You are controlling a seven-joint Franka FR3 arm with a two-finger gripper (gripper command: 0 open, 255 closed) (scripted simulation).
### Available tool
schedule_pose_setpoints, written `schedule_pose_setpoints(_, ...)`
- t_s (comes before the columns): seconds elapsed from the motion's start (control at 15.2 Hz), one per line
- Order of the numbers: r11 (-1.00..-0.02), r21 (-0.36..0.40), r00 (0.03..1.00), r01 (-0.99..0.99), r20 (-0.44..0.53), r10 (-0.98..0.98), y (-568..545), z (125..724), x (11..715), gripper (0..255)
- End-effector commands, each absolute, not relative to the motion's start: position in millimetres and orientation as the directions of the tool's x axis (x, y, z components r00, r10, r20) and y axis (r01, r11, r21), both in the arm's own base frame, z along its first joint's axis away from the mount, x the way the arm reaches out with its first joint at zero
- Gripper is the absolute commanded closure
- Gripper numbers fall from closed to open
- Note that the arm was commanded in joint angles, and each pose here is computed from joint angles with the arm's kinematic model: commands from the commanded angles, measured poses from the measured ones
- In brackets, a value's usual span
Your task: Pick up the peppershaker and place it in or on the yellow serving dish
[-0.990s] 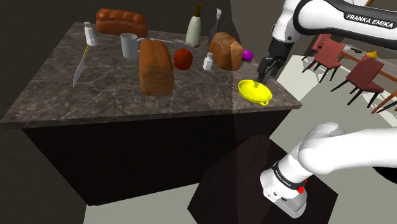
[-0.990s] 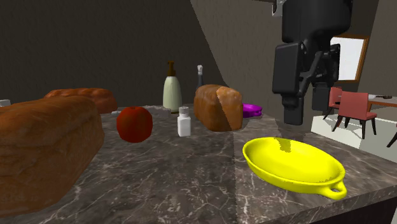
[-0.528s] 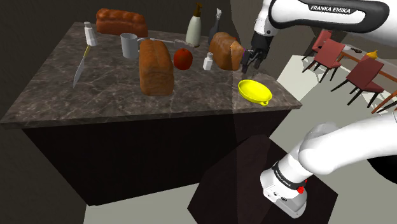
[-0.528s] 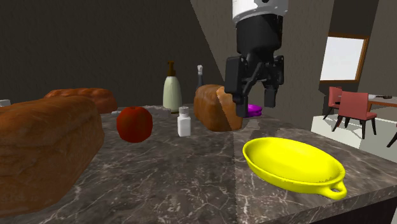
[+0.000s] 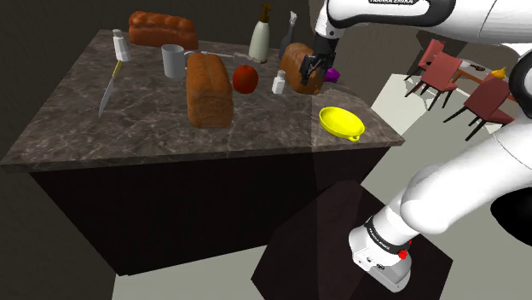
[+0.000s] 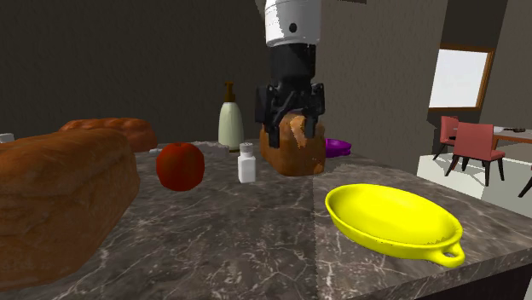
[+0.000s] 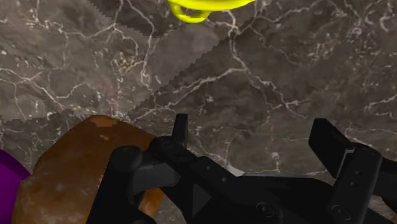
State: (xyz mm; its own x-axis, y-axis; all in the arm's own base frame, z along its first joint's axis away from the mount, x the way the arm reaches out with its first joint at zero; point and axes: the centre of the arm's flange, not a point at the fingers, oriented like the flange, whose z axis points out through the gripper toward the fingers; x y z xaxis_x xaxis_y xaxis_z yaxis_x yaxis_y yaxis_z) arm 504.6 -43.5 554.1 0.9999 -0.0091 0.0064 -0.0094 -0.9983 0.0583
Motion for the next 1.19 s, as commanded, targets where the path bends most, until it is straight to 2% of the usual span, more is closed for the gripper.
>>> schedule_pose_setpoints(0.0,-0.998,0.057,1.000,0.000,0.016,0.001,-42.1,553.2,531.1,0)
schedule_pose_setpoints(0.59,-0.998,0.050,0.997,0.037,0.059,0.040,-38.6,552.3,637.9,0)
schedule_pose_setpoints(1.12,-0.998,0.050,0.997,0.037,0.059,0.040,-40.5,512.4,640.2,0)
